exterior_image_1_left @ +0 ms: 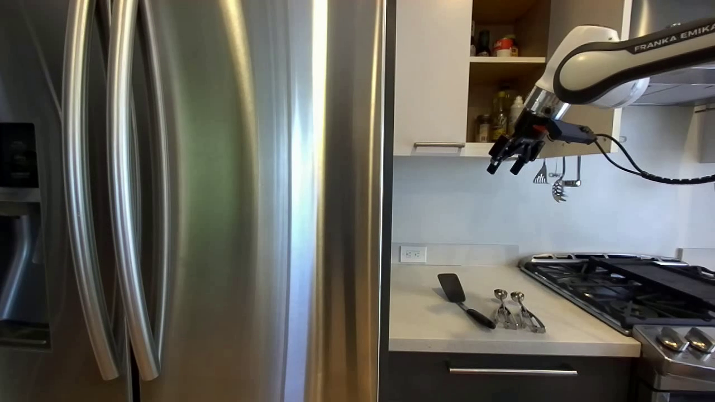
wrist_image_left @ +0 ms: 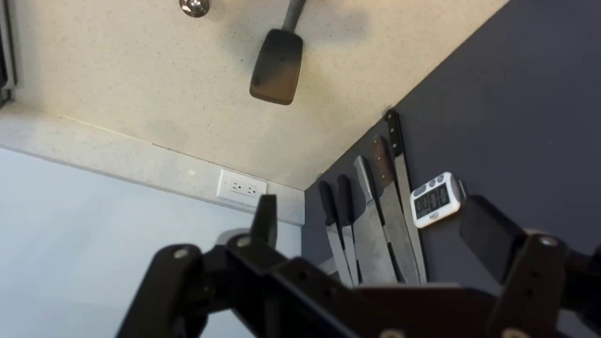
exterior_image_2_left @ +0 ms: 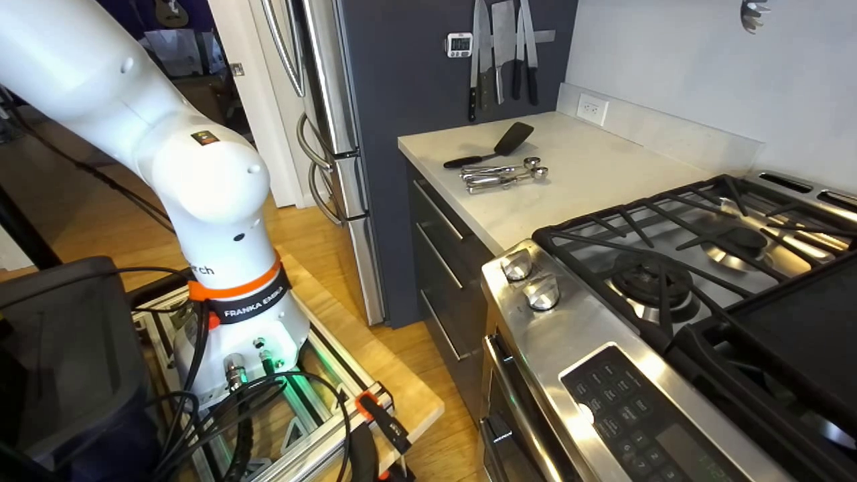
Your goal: Open the left cupboard door
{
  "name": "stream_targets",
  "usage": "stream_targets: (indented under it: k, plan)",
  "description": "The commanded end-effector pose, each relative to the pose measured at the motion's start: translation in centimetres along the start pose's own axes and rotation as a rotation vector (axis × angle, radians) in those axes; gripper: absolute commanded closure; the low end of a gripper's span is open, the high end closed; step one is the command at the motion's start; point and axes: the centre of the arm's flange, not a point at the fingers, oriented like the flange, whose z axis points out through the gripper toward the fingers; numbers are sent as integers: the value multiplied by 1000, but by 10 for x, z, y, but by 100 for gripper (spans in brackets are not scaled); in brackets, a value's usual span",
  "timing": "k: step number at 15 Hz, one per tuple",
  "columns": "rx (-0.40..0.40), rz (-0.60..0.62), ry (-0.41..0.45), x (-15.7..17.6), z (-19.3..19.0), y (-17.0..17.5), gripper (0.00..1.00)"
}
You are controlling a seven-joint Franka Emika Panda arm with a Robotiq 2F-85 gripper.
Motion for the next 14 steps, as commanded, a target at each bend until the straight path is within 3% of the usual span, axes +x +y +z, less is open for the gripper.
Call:
stream_targets:
  k: [1, 5, 7, 8, 14]
  plan:
    - [53, 186, -42, 50, 5, 14, 0]
    - [130, 370, -59, 70, 7, 32, 0]
    - [172, 465, -27, 77, 6, 38, 0]
    - [129, 376, -29, 64, 9, 33, 0]
    - [159, 431, -49, 73, 5, 29, 0]
